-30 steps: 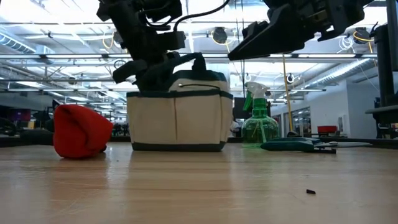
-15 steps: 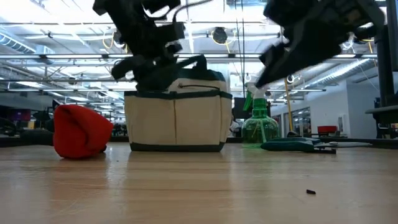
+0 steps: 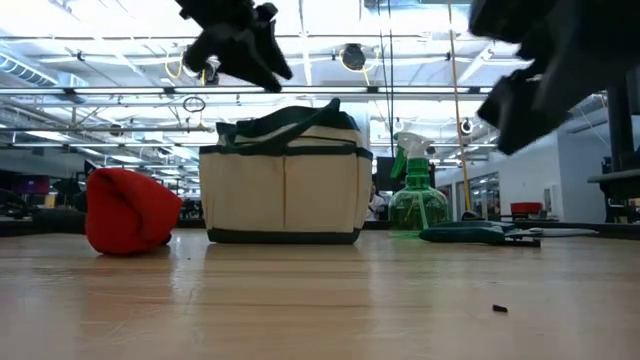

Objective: Pick & Place Garden tools in Gardening bag
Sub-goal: Put the brown hand rake into the light brown gardening bag

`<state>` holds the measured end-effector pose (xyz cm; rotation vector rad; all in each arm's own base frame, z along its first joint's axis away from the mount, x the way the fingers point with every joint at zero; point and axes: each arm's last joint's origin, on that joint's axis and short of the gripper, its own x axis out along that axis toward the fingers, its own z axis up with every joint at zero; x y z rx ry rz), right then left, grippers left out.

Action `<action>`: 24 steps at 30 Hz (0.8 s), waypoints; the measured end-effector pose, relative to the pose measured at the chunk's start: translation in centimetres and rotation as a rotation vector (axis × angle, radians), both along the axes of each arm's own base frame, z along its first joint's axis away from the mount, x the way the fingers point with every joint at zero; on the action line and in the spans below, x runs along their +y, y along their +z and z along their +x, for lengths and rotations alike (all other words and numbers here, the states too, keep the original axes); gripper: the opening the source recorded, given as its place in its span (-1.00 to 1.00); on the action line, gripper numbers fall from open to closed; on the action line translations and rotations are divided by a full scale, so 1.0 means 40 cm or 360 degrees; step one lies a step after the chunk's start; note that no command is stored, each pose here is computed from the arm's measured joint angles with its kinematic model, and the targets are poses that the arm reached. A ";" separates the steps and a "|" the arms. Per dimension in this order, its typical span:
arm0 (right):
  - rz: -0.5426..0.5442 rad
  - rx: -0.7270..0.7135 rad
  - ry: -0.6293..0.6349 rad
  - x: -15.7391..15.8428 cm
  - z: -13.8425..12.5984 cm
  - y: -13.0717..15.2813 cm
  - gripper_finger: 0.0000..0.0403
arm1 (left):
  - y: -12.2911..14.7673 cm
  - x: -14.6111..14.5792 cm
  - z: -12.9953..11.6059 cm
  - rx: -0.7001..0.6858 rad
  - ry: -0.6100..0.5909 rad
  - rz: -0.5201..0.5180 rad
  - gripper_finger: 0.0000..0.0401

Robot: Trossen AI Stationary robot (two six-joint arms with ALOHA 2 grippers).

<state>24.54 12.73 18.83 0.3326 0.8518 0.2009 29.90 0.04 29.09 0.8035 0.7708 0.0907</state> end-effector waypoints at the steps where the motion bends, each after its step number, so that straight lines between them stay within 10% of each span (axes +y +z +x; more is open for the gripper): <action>1: 0.0001 0.0008 -0.0005 0.011 -0.003 -0.005 -0.03 | 0.001 0.000 -0.007 0.0008 0.0009 -0.0012 0.12; 24: 0.0301 0.0508 -0.0235 0.191 -0.174 -0.047 -0.10 | 0.021 0.002 0.007 -0.0189 0.0075 -0.0102 0.12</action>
